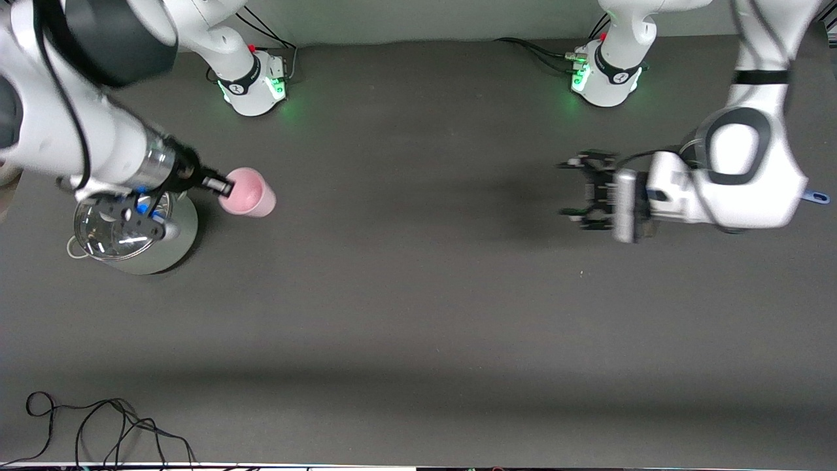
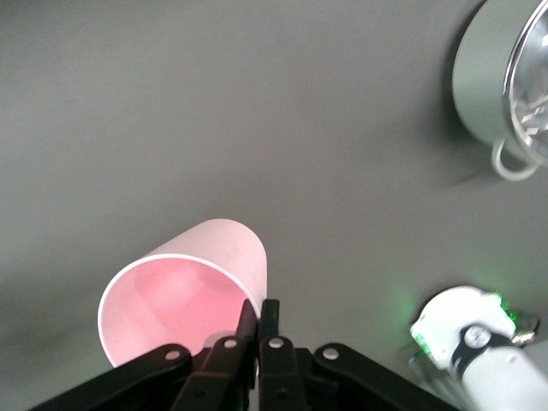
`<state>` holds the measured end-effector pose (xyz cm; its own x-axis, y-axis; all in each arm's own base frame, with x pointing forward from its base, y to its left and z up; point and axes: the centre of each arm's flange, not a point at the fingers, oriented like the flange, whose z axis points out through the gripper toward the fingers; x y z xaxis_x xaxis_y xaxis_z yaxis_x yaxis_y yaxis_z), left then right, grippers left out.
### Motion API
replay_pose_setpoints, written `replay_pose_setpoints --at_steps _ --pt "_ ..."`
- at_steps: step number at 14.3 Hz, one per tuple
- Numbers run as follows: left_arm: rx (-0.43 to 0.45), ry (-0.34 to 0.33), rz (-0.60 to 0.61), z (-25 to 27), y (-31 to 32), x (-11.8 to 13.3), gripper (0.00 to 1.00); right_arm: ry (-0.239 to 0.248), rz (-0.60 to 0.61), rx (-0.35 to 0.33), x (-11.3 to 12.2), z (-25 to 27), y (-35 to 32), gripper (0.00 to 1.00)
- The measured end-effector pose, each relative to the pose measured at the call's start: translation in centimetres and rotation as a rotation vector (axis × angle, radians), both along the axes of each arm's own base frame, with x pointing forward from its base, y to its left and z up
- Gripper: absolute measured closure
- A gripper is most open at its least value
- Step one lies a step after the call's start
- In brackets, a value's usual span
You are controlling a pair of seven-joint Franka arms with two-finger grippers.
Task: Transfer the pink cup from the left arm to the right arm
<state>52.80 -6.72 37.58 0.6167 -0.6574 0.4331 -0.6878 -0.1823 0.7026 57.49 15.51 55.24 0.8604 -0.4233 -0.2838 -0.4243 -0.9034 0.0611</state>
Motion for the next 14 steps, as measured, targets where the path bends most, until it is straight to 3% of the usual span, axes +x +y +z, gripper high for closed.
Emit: replay_pose_setpoints --at_steps 2,4,8,10,14 --pt "0.155 0.102 -0.020 0.7 5.8 0.5 0.00 -0.012 0.039 0.005 1.1 -3.6 -3.1 0.98" --pt "0.373 0.158 -0.015 2.8 9.1 1.7 0.00 -0.040 0.065 0.007 1.8 -7.7 -5.6 0.98" --pt "0.683 0.133 0.113 9.7 13.2 4.0 0.00 -0.101 0.086 0.003 1.4 -15.5 -7.8 0.98" --pt "0.797 0.146 0.201 12.1 14.6 4.3 0.00 -0.136 0.102 -0.003 0.8 -18.7 -8.8 0.98" --pt "0.915 0.207 0.387 14.5 15.6 4.6 0.00 -0.196 0.124 -0.026 -1.4 -24.6 -11.5 0.98"
